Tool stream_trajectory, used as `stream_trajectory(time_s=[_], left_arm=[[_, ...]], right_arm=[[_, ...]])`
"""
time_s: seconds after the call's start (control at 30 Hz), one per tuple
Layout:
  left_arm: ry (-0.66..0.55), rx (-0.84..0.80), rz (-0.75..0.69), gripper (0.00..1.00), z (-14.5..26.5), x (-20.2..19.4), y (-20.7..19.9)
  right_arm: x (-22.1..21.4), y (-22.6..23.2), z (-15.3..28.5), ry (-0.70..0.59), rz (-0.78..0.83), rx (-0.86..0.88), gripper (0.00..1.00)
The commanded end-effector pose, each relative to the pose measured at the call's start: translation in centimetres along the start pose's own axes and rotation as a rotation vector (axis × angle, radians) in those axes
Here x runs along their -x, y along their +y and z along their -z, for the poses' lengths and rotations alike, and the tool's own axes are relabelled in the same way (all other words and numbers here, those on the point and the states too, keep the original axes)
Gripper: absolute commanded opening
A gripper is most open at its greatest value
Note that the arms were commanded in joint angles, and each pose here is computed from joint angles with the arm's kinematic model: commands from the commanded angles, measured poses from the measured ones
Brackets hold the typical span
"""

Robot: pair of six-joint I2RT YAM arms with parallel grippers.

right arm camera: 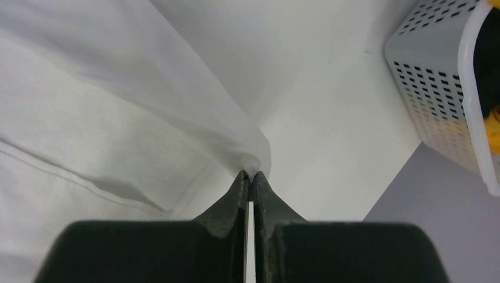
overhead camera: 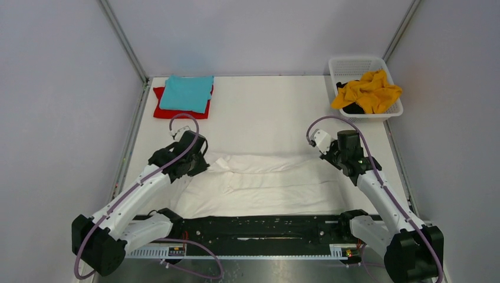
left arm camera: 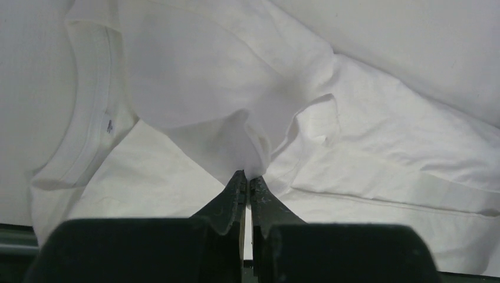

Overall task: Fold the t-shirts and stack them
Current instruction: Fold the other side of the tshirt into a rectangle

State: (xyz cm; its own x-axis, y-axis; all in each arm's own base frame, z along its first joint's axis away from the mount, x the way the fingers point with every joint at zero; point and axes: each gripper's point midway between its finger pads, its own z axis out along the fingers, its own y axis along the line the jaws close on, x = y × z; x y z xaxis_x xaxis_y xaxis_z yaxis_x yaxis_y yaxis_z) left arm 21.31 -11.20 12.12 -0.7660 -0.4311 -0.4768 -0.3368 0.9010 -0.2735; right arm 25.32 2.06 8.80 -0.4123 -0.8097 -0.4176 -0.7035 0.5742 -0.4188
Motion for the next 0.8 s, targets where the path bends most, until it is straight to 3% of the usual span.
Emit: stream_trajectory(time_s=[0.0, 0.37, 0.6, 0.67, 0.7, 0.73, 0.77], left_arm=[[-0.019, 0.052, 0.018, 0.0, 0.4, -0.6, 1.9], [-0.019, 0.058, 0.043, 0.0, 1.6, -1.9, 4.1], [0.048, 0.054, 0.065, 0.0, 0.9, -4.3, 4.9], [0.064, 0.048, 0.069, 0.08, 0.7, -5.2, 5.4], [0.069, 0.041, 0.07, 0.13, 0.8, -5.5, 5.6], [0.074, 0.033, 0.07, 0.15, 0.9, -5.8, 5.7], [0.079, 0.018, 0.07, 0.18, 1.0, -6.1, 5.6]], right_arm=[[-0.5, -1.1, 0.4, -0.007, -0.063, -0.12, 0.0], [-1.3, 0.1, 0.1, 0.003, -0.119, -0.096, 0.0], [-2.1, 1.4, 0.0, 0.0, -0.178, -0.101, 0.0], [-2.5, 1.8, 0.3, 0.011, -0.202, -0.1, 0.01], [-2.4, 1.8, 0.5, 0.006, -0.21, -0.104, 0.05], [-2.4, 1.9, 0.7, -0.002, -0.213, -0.107, 0.19], [-2.3, 1.9, 1.1, -0.01, -0.217, -0.119, 0.81]])
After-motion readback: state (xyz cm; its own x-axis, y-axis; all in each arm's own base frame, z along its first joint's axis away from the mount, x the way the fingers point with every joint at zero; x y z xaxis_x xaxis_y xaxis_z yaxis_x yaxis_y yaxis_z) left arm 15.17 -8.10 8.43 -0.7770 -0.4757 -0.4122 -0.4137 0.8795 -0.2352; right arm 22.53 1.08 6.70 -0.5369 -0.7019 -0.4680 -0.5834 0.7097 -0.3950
